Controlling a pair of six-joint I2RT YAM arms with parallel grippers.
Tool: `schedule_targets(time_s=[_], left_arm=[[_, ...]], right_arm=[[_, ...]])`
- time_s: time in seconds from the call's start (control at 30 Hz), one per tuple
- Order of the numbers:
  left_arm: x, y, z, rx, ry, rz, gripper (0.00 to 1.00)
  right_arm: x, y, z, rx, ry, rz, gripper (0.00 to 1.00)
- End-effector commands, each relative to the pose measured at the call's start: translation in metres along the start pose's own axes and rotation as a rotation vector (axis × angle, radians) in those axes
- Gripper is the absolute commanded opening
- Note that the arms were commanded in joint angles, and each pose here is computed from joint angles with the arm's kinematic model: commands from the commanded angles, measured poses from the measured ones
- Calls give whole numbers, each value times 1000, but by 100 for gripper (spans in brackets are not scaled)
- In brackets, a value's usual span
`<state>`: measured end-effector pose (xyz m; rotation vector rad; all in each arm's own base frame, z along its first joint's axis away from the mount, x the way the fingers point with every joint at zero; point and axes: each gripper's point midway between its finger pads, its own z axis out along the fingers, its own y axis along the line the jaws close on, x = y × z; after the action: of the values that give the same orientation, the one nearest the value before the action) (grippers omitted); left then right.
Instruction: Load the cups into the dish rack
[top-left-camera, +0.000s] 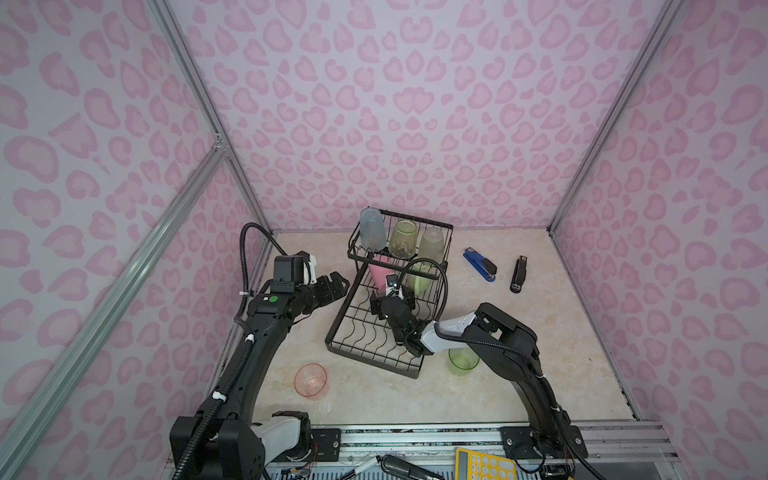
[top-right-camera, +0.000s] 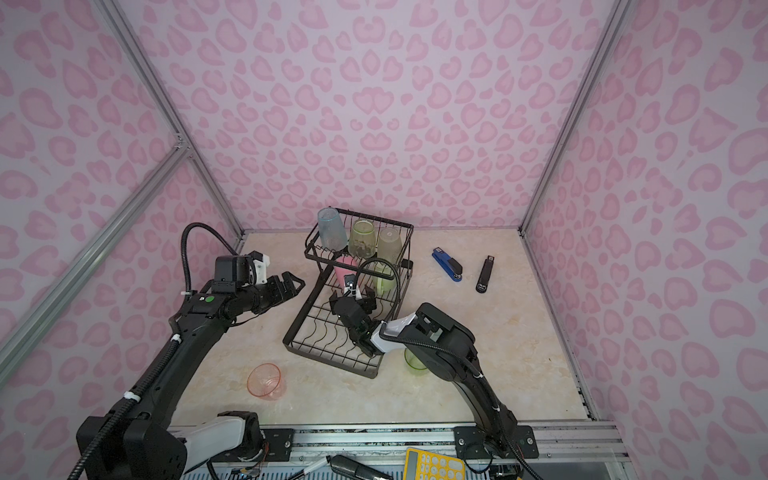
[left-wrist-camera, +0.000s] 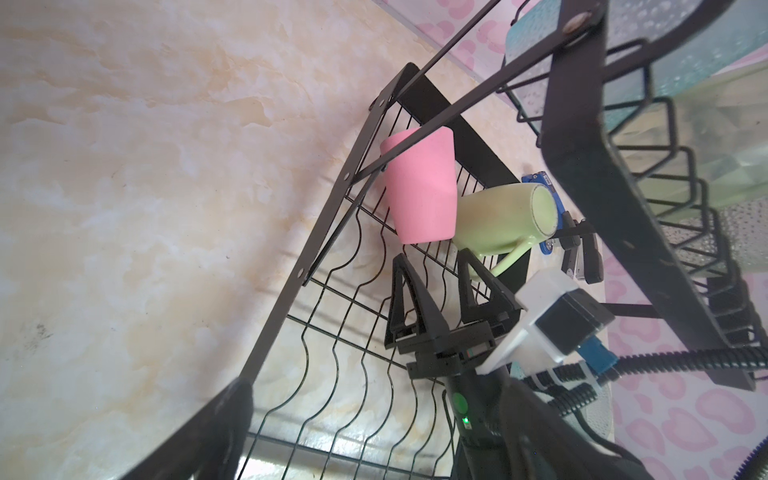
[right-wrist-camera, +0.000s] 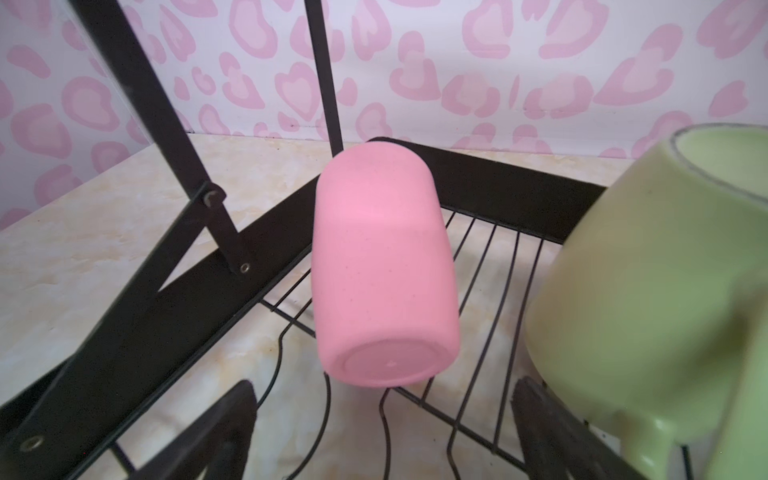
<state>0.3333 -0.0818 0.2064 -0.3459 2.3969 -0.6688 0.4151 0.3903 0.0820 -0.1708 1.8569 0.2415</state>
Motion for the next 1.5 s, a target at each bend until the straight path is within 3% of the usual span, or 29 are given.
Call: schedule_targets(time_s=[0.0,0.77,1.2,1.47], left_arm=[[-3,-4,-1,19,-16,5,95],[-3,-3,0,16,-13,3,95],[-3,-2,1,16,-11,0,95],[-3,-3,0,22,-12,2,95]], right_arm=[[8,4,6,-58,16,5,95],[15,28,18,-211,55,-58,91],[-8,9,18,-34,-28,66,93],[-14,6,20,-11,-52,158,94]])
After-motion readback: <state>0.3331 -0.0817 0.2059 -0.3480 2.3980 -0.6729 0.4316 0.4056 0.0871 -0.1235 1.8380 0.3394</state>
